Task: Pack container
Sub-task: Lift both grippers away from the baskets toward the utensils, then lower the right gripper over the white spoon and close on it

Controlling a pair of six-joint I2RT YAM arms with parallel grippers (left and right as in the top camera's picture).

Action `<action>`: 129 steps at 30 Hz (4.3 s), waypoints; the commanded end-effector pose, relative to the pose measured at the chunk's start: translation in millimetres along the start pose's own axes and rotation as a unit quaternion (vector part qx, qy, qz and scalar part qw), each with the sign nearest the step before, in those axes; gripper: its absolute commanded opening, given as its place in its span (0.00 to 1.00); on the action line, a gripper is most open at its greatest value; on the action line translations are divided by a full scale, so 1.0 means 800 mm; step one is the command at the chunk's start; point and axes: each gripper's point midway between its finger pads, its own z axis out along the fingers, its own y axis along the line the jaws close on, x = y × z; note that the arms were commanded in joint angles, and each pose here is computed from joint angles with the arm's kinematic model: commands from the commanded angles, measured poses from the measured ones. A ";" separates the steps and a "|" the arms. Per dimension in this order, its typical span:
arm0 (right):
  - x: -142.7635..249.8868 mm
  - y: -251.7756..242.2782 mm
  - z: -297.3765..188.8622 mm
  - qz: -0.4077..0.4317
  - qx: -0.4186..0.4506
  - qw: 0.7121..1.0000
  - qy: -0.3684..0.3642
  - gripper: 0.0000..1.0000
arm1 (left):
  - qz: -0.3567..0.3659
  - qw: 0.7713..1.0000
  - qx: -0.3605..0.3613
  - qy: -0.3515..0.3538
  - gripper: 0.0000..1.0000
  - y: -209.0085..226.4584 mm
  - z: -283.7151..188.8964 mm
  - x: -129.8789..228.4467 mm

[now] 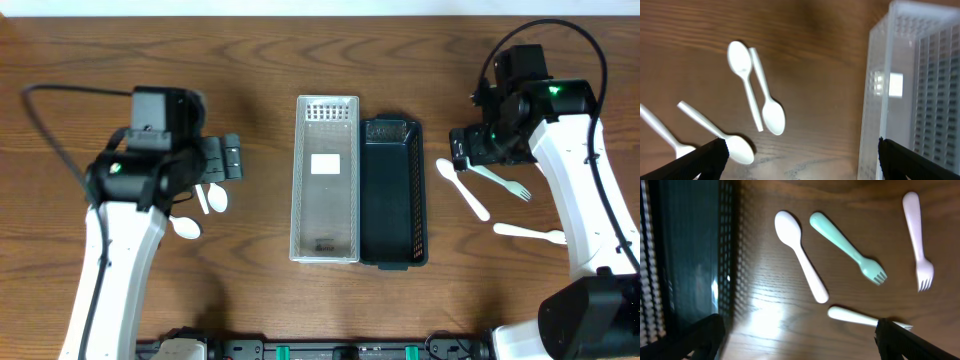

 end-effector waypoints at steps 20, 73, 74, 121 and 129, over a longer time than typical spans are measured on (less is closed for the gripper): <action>-0.026 -0.001 0.126 -0.182 -0.010 0.981 0.066 0.99 | -0.161 0.980 -0.110 -0.048 0.98 0.069 -0.035 -0.002; 0.010 0.046 0.203 -0.139 -0.081 0.983 0.092 0.93 | -0.160 0.980 -0.111 -0.042 0.98 0.069 -0.035 0.002; 0.007 0.046 0.204 -0.136 -0.080 0.984 0.087 0.91 | -0.161 0.980 -0.112 -0.041 0.98 0.070 -0.035 0.003; 0.023 0.040 0.227 -0.123 -0.060 0.987 0.088 0.52 | -0.160 0.980 -0.112 -0.039 0.98 0.070 -0.035 0.004; 0.016 0.040 0.228 -0.119 -0.058 0.988 0.078 0.38 | -0.160 0.980 -0.112 -0.039 0.98 0.070 -0.035 0.004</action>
